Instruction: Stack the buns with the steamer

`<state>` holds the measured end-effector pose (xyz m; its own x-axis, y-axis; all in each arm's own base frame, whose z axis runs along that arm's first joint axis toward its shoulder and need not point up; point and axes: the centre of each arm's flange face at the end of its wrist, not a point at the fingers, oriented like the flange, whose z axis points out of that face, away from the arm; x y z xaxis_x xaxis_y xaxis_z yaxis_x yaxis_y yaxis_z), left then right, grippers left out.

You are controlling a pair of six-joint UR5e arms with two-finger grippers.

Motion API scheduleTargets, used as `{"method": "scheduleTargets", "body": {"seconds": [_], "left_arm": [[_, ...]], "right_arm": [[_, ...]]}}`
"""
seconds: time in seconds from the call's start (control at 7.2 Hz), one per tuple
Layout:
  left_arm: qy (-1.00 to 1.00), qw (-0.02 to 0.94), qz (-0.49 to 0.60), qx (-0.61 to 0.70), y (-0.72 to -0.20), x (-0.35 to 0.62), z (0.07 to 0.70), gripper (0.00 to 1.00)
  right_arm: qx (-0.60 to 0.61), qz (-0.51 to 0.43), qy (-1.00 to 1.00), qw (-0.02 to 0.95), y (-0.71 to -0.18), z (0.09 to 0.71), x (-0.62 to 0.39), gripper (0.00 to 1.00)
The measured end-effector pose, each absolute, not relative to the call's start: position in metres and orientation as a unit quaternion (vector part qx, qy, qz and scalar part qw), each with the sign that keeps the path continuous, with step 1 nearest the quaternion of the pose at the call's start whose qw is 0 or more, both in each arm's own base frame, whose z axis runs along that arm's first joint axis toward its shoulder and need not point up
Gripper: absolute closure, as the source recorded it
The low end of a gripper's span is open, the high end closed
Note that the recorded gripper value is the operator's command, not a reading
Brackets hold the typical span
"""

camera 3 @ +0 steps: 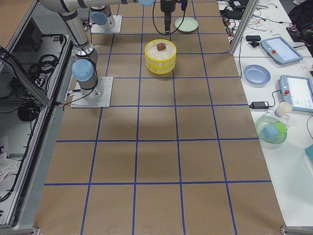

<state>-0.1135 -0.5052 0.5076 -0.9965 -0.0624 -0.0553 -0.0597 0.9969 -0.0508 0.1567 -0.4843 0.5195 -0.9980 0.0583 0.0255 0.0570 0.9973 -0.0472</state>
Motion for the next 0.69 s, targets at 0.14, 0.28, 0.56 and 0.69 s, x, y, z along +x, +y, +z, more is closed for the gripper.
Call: {"method": "scheduleTargets", "body": {"seconds": [0.14,0.28,0.56,0.69], "left_arm": [[0.999,0.007,-0.019,-0.034,-0.5010,-0.1103,0.5103,0.00],[0.999,-0.013,-0.016,-0.035,-0.4996,-0.1075,0.5101,0.00],[0.999,-0.008,-0.011,-0.031,-0.4947,-0.1047,0.5081,0.00],[0.999,-0.006,-0.010,-0.030,-0.4937,-0.1045,0.5059,0.00]], "right_arm": [[-0.029,0.023,-0.999,0.013,-0.4844,0.5194,0.1567,0.00],[-0.029,0.023,-0.999,0.013,-0.4844,0.5193,0.1567,0.00],[-0.029,0.023,-0.999,0.013,-0.4844,0.5192,0.1567,0.00],[-0.029,0.022,-0.999,0.013,-0.4843,0.5192,0.1567,0.00]]}}
